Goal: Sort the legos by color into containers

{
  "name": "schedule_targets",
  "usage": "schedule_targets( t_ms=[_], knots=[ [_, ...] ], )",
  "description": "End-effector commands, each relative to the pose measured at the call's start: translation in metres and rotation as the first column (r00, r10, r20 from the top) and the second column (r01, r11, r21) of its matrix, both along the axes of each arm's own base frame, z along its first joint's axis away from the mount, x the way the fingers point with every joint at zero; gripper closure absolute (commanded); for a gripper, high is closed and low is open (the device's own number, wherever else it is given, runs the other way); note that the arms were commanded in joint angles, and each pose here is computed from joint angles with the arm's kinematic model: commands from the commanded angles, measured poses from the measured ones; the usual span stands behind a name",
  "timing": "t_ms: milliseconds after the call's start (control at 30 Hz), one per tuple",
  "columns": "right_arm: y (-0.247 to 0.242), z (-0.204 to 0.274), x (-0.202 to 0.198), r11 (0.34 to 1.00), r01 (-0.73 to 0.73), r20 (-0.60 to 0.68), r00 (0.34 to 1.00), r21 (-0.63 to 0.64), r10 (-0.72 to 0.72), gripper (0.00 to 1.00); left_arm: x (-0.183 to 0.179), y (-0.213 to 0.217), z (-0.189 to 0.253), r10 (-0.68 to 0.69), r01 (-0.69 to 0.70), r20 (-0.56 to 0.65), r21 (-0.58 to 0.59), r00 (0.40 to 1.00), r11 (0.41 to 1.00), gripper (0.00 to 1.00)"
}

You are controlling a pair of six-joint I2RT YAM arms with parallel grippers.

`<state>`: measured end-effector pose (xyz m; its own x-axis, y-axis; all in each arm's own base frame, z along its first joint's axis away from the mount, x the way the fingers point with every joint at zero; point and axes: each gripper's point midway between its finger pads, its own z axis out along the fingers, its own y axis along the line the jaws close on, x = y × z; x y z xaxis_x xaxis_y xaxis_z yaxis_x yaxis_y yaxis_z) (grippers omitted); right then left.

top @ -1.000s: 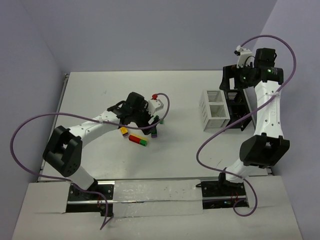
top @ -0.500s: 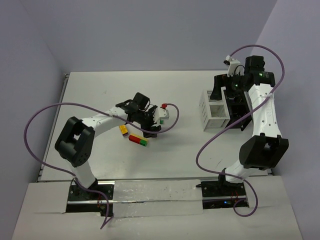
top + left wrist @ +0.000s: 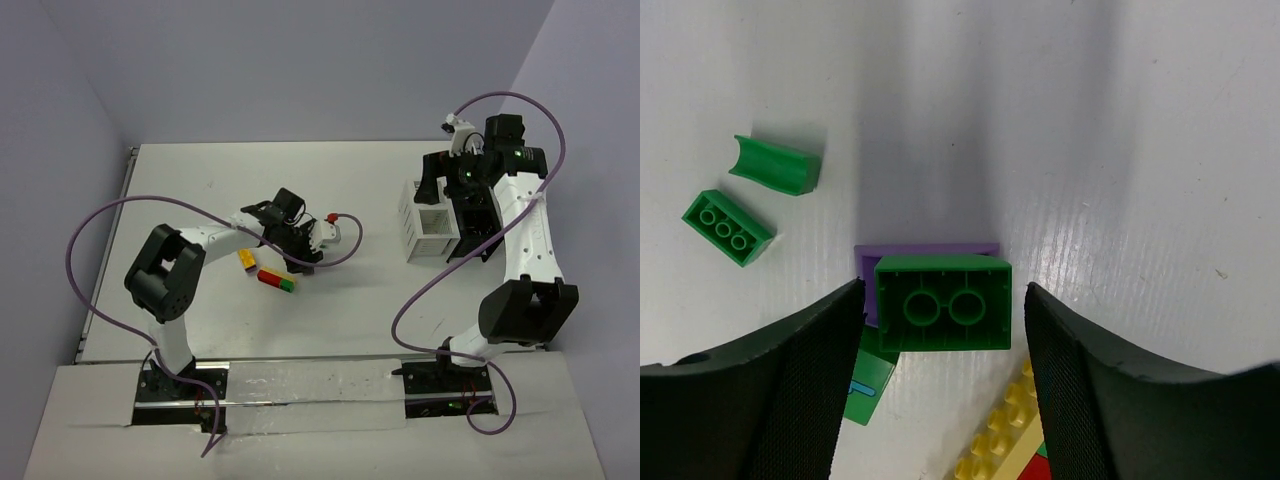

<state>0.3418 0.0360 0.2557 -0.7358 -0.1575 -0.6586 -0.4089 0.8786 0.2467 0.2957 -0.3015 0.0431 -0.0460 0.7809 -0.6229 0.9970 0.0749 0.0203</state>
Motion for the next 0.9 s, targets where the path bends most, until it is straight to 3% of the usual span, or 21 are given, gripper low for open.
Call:
schedule_targets(
  t_ms=[0,333,500,600,667,767,867],
  knots=[
    [0.011,0.013,-0.007,1.0,-0.013,0.045,0.999,0.015,0.013,0.0,0.014,-0.008,0.014,-0.007,0.009,0.059,-0.024,0.998,1.0,0.37],
    [0.036,0.006,-0.009,0.992,0.002,0.048,0.999,0.123,-0.008,0.0,0.018,-0.01,0.038,0.025,-0.018,0.103,-0.065,0.994,0.998,0.68],
    [0.062,0.008,-0.018,0.957,-0.062,0.035,0.998,0.282,0.055,0.0,0.017,-0.019,0.112,0.105,-0.085,0.065,-0.259,0.992,0.962,0.8],
    [0.079,0.01,-0.025,0.914,-0.109,0.004,0.993,0.392,0.117,0.0,0.013,-0.024,0.165,0.162,-0.155,-0.019,-0.418,0.987,0.895,0.89],
    [0.085,0.014,-0.025,0.886,-0.102,0.0,0.993,0.452,0.114,0.0,0.017,-0.02,0.199,0.226,-0.232,-0.073,-0.494,0.971,0.838,1.0],
    [0.087,0.03,-0.015,0.882,-0.095,0.089,0.994,0.463,0.06,0.0,0.02,-0.014,0.229,0.298,-0.376,-0.23,-0.546,0.927,0.748,1.0],
    [0.089,0.053,-0.008,0.915,-0.099,0.245,0.969,0.39,0.0,0.0,0.029,-0.003,0.256,0.328,-0.493,-0.372,-0.578,0.868,0.65,1.0]
  ],
)
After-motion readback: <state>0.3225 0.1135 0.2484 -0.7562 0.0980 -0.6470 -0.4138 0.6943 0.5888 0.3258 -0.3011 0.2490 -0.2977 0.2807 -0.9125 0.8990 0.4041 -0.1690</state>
